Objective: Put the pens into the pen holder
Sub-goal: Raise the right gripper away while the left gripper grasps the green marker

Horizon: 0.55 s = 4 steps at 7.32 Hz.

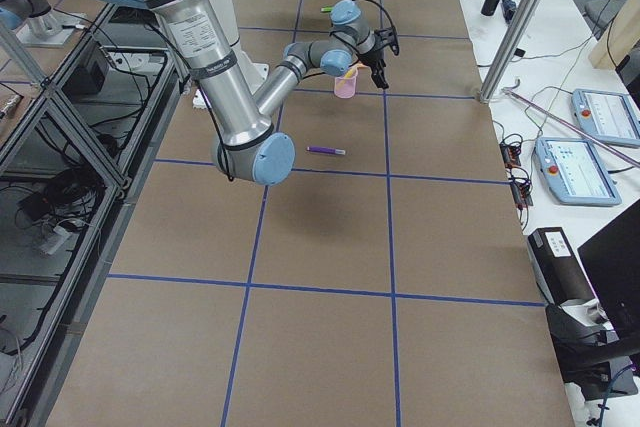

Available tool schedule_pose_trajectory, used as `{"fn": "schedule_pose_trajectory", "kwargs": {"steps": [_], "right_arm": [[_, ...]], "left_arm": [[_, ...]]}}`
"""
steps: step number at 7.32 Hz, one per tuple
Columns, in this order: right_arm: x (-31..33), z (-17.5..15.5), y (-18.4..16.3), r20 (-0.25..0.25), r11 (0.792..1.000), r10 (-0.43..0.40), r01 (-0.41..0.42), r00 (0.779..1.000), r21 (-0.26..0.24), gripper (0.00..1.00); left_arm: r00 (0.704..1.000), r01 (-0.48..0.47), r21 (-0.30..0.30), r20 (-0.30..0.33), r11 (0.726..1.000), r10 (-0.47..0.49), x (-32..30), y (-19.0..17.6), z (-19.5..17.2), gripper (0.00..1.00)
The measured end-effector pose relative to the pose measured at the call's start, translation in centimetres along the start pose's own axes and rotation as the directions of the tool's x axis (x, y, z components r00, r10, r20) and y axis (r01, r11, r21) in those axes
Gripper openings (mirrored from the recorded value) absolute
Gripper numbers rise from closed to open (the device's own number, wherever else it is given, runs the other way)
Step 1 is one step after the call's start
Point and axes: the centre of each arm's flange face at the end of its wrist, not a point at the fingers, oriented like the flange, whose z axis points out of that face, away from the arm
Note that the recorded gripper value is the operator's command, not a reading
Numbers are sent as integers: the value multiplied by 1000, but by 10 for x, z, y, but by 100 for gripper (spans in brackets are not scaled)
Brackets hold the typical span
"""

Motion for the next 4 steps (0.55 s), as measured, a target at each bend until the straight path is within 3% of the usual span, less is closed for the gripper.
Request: {"fn": "schedule_pose_trajectory", "kwargs": {"steps": [2, 4], "right_arm": [[78, -20, -47, -6, 990, -75, 74, 997, -118, 100], [163, -40, -75, 4, 965, -200, 198, 980, -170, 100]], "left_arm": [[998, 48, -23, 45, 999, -47, 17, 32, 37, 100], [993, 69, -36, 94, 997, -66, 51, 57, 79, 97]]}}
